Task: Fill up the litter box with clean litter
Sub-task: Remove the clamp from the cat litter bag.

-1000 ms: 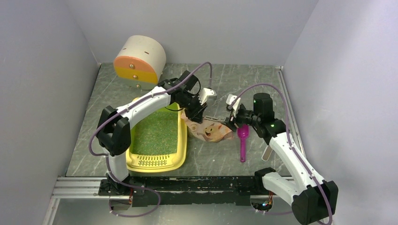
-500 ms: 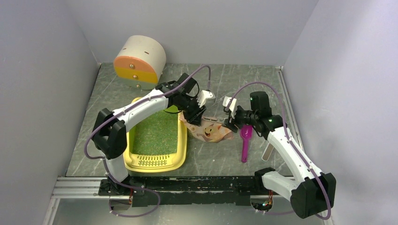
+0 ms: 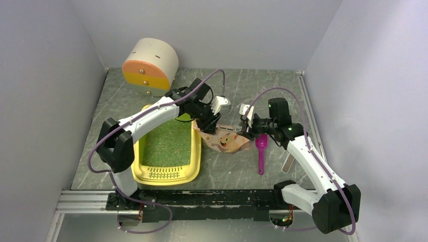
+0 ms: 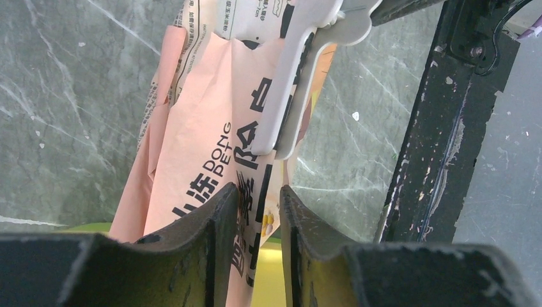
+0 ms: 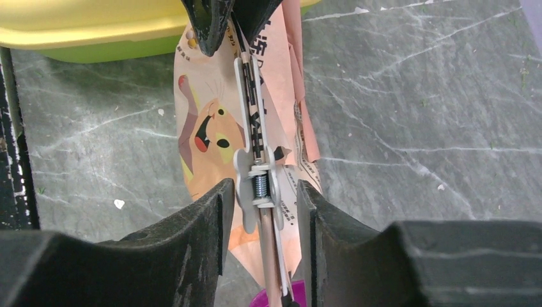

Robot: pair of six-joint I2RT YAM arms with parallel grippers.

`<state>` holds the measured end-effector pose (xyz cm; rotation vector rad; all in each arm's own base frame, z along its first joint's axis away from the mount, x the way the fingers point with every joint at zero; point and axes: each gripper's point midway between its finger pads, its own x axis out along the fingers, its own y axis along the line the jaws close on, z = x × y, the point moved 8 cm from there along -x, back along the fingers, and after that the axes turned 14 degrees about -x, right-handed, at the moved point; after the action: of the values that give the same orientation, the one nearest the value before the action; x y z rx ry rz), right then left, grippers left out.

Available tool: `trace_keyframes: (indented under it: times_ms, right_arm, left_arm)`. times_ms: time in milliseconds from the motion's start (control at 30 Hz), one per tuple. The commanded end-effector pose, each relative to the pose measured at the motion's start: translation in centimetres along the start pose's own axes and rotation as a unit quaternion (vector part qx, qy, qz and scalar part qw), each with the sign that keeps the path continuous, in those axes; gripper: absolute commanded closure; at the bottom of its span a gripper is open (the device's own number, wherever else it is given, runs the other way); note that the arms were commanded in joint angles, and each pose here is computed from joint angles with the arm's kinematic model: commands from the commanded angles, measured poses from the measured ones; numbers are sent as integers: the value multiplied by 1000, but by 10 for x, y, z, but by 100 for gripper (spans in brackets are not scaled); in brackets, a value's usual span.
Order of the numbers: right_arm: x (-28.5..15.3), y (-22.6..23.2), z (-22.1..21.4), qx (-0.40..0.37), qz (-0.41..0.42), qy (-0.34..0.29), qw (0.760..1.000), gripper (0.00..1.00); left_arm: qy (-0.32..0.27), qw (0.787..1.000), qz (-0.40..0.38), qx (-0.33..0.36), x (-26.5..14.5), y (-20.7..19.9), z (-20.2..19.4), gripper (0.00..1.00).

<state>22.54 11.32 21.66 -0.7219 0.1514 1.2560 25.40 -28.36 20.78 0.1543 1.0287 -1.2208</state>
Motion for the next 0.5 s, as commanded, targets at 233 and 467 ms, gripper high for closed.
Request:
trace_keyframes:
  times_ms: [233,467]
  right_arm:
    - [1,-1,5,-5,-3,-12,1000,63]
    - [1,2,1,-10,0,1,1000,53]
  left_arm:
    - [-15,1000,-6,3,-7,-11,3,66]
    - [-11,1000,-5,4,-7,-10,4,68]
